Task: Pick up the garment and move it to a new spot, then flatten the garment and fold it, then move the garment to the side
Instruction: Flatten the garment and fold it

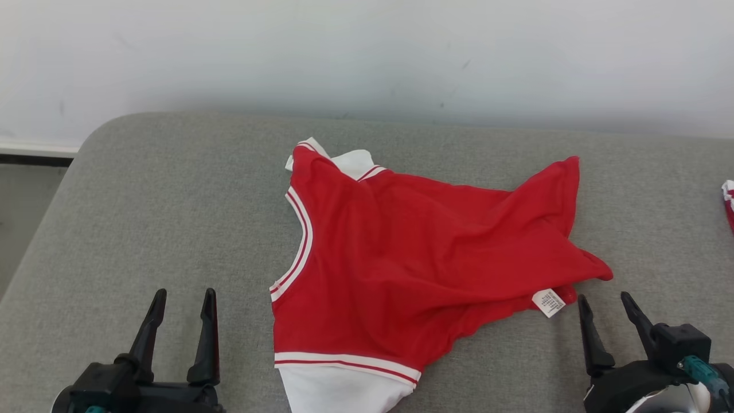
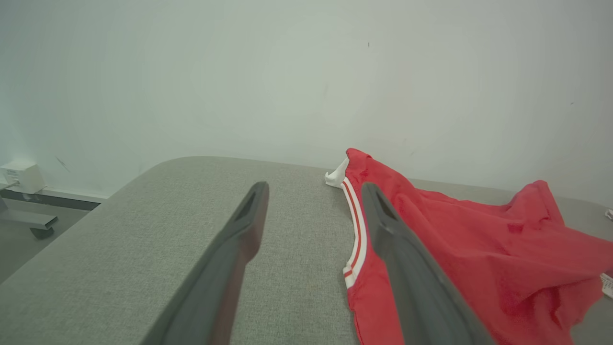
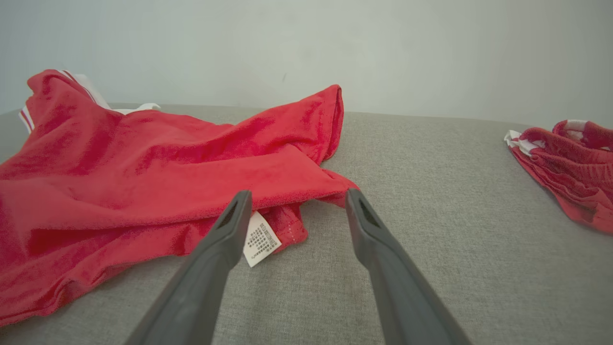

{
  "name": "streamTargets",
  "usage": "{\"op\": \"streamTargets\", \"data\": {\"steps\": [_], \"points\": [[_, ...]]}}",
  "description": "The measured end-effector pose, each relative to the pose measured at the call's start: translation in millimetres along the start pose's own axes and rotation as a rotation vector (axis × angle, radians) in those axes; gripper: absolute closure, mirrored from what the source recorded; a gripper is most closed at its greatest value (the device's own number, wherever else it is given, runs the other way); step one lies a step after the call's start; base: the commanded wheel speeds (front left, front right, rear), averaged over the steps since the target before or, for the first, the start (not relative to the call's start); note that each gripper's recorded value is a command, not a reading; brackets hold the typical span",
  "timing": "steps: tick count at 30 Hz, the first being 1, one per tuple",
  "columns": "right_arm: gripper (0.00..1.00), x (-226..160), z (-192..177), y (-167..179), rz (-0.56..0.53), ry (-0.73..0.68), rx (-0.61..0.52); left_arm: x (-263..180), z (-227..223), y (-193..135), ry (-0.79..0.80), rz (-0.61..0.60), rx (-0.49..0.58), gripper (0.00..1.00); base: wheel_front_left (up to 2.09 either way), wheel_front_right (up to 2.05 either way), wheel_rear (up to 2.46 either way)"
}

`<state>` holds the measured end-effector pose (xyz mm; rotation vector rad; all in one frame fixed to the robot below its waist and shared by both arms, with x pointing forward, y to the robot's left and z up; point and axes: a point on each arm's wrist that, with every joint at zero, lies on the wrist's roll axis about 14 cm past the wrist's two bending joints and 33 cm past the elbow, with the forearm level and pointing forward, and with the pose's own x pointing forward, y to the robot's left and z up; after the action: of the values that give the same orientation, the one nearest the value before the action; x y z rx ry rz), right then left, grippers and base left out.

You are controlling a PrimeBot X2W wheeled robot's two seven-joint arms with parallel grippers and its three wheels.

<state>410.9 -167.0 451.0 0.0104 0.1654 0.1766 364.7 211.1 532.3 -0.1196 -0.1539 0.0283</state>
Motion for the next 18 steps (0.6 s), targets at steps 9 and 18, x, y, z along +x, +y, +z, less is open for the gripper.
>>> {"op": "streamTargets", "data": {"steps": [9, 18], "points": [[0.0, 28.0, -32.7, -4.4, -0.001, 0.1, 0.006, 7.3, -9.9, 3.8, 0.025, 0.006, 0.004, 0.0, 0.0, 0.0, 0.0], [1.0, 52.1, -59.8, 11.1, 0.034, 0.169, 0.033, 9.3, -16.0, 14.2, 0.044, 0.031, 0.017, 0.0, 0.0, 0.0, 0.0]]}}
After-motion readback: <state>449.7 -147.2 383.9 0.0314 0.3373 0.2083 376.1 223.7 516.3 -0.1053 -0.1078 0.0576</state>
